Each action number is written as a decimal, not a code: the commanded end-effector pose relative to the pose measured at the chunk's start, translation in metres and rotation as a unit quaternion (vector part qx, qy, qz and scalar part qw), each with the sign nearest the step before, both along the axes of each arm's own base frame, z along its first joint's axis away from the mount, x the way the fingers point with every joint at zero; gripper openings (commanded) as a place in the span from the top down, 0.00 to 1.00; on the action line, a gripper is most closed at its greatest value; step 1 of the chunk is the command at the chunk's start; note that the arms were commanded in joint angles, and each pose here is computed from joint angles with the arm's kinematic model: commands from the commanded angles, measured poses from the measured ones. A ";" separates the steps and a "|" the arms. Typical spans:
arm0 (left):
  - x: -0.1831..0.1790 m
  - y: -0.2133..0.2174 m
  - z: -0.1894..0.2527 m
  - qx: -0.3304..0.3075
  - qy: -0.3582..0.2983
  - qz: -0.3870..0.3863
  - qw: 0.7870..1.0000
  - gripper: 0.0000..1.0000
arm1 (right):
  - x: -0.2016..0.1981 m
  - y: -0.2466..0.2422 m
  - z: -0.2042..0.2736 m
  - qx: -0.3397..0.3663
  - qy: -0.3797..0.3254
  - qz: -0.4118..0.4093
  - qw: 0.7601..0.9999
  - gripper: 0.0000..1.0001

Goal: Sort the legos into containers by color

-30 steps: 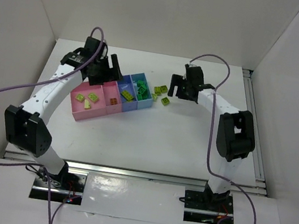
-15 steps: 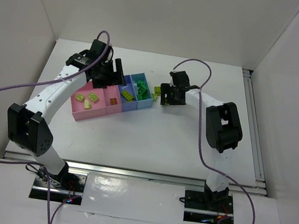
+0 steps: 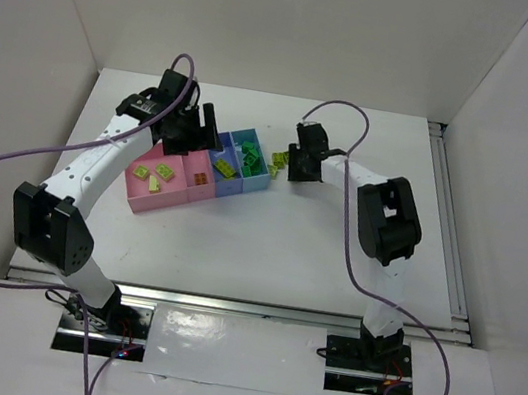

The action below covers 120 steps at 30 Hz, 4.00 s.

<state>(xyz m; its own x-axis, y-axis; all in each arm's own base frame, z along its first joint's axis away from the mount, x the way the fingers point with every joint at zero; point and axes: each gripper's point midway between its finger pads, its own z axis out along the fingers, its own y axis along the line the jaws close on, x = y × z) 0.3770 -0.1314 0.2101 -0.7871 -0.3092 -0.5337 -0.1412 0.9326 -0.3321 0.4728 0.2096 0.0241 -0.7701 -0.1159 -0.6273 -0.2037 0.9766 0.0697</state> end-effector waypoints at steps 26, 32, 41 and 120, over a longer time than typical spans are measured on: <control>-0.005 0.096 0.020 0.006 -0.043 0.146 0.988 0.13 | -0.018 0.215 0.123 0.131 -0.111 0.139 0.975 0.34; -0.005 0.095 0.021 -0.003 -0.046 0.138 0.989 0.11 | 0.000 0.171 0.149 0.119 -0.168 0.063 0.976 0.23; -0.004 0.098 0.017 -0.007 -0.045 0.137 0.990 0.11 | 0.023 0.042 0.103 0.078 -0.103 -0.102 0.986 0.36; 0.016 -0.031 0.008 -0.002 -0.033 -0.034 0.999 0.13 | 0.004 -0.089 0.062 0.100 -0.046 -0.197 0.974 0.10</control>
<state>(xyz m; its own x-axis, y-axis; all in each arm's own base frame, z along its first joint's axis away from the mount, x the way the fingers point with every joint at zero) 0.3882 -0.1396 0.2062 -0.7748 -0.3126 -0.5495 -0.1226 0.9270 -0.3546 0.4505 0.1154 0.0692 -0.7147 0.2817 -0.6402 0.1751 0.9582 0.2261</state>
